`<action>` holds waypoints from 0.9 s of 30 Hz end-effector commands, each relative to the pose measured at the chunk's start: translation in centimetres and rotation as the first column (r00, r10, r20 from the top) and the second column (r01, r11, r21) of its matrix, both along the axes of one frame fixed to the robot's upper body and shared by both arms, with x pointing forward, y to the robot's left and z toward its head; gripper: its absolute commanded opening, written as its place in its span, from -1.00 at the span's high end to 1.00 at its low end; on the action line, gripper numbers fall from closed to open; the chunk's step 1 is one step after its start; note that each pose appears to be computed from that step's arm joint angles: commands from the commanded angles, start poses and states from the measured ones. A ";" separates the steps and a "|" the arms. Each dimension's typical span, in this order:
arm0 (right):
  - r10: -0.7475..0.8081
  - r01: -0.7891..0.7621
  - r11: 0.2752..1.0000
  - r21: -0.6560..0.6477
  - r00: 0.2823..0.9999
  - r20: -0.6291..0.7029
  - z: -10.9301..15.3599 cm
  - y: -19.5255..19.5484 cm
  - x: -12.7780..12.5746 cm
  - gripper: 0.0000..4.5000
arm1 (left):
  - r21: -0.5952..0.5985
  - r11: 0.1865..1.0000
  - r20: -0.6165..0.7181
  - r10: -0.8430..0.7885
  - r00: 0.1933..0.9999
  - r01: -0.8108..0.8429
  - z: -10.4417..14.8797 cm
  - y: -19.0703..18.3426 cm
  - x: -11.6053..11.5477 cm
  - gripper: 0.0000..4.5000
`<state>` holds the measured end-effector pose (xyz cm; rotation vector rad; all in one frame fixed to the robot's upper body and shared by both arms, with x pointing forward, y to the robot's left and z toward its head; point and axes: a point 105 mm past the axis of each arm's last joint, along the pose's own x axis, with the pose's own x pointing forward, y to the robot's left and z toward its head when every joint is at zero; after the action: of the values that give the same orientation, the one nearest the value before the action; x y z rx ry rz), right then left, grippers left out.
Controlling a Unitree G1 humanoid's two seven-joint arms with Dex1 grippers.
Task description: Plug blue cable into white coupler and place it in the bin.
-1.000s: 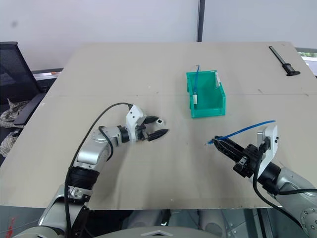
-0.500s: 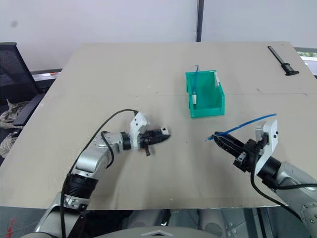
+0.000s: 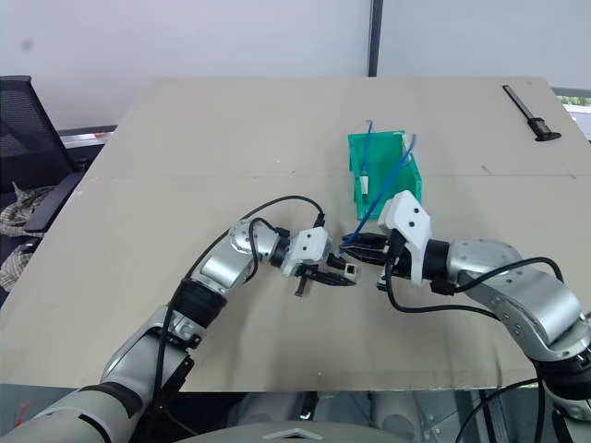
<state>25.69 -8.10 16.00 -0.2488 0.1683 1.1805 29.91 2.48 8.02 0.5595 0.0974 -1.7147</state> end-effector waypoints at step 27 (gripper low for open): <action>0.027 -0.030 0.995 -0.093 0.999 -0.041 -1.9 -1.2 -0.3 1.00 | 0.012 1.000 0.031 -0.027 0.999 0.026 -0.6 0.7 0.4 0.75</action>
<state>25.96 -9.76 13.79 -0.2836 0.2754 1.1778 30.14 2.73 7.63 0.5874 0.0609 -1.7329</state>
